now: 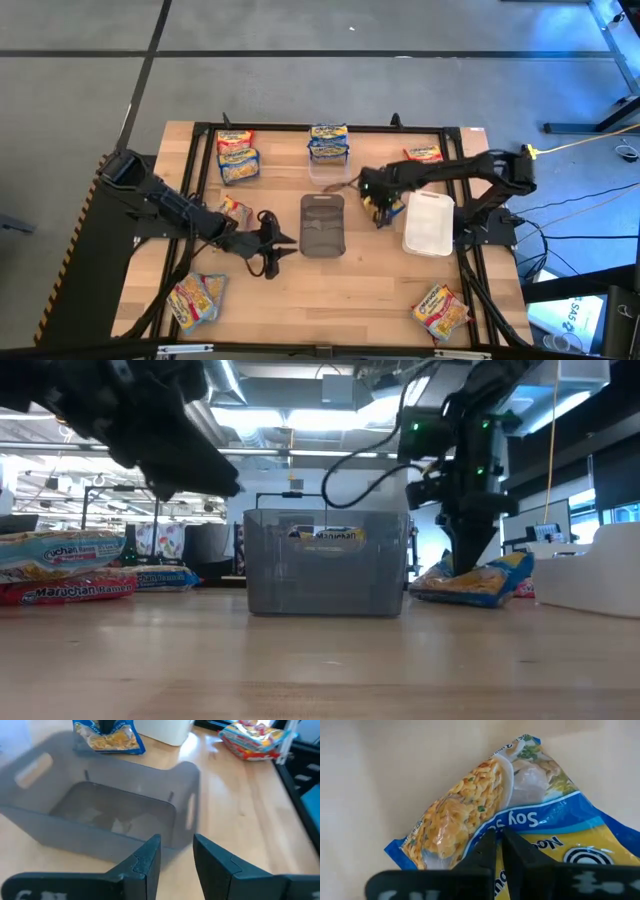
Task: Sort Maruchan noodles
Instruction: Put the blue noodle pack into the transparent bin
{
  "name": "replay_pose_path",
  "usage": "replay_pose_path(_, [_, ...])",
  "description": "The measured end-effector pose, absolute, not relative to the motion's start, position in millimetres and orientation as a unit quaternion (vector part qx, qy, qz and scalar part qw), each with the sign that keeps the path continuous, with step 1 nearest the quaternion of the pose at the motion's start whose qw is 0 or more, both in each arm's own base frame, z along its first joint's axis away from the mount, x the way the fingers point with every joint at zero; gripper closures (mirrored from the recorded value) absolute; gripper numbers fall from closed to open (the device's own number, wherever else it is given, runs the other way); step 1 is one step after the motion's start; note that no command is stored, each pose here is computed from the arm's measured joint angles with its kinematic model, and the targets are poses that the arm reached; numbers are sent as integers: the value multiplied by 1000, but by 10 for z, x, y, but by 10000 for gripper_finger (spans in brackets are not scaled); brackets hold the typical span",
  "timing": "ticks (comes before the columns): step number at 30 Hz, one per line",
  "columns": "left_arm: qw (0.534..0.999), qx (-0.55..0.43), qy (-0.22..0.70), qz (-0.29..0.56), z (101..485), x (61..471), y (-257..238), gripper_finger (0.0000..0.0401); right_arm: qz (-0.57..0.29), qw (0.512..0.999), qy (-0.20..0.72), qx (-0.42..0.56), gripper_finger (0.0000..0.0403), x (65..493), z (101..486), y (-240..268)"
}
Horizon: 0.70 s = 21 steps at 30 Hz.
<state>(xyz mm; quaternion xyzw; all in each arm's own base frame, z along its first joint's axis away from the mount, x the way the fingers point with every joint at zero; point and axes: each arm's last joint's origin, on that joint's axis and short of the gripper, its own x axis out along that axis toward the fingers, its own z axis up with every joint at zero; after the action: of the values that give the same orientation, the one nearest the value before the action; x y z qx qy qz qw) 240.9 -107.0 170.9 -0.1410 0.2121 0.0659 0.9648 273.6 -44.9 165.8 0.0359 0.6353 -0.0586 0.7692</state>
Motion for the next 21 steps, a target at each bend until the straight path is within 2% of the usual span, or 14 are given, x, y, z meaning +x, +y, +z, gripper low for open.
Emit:
replay_pose_path(6, [961,-175,205,62,1720,2417,-1387,293,-17,778,628,17,393,2790,1661,17])
replay_pose_path(14, [962,-144,228,39,1899,2768,-2053,293,28,785,618,6,393,2724,1639,672])
replay_pose_path(21, [963,-148,223,14,1945,3041,-2601,293,66,811,580,28,393,2650,1663,1213])
